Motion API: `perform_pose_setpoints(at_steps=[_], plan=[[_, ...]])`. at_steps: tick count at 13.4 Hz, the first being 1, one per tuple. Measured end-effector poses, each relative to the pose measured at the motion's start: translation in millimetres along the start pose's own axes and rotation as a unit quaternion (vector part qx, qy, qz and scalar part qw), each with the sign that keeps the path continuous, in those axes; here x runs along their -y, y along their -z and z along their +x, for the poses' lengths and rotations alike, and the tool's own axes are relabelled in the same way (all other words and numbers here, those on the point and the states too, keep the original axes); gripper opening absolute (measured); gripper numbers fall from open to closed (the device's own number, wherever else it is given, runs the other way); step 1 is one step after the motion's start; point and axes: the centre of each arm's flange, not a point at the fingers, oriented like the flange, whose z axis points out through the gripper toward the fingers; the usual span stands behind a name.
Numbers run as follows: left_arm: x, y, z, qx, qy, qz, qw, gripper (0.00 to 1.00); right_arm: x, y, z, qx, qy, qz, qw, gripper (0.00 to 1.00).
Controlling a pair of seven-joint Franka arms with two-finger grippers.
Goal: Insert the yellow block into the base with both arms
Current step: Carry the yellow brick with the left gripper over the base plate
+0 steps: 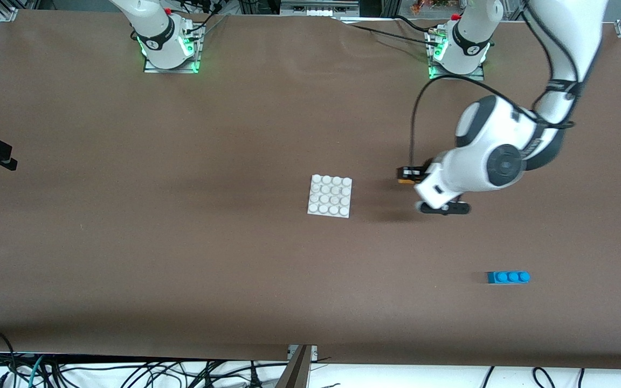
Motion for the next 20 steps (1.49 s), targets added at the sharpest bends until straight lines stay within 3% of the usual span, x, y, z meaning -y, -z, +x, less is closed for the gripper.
perform_pose_setpoints(at_steps=[3,7,20], plan=[[-78.8,-37.6,1.4,-0.015,0.004,-0.023,1.0,0.68,-0.1,-0.1,0.0,0.0,0.0,0.0,1.0,1.0],[-129.6,-93.3,-1.3,-0.032,0.019,-0.041,0.998,0.68,0.0,-0.1,0.0,0.0,0.0,0.0,1.0,1.0],[-141.2,-158.2,4.5,-0.077,0.019,0.021,0.997,0.68,-0.3,-0.1,-0.1,0.0,0.0,0.0,1.0,1.0]])
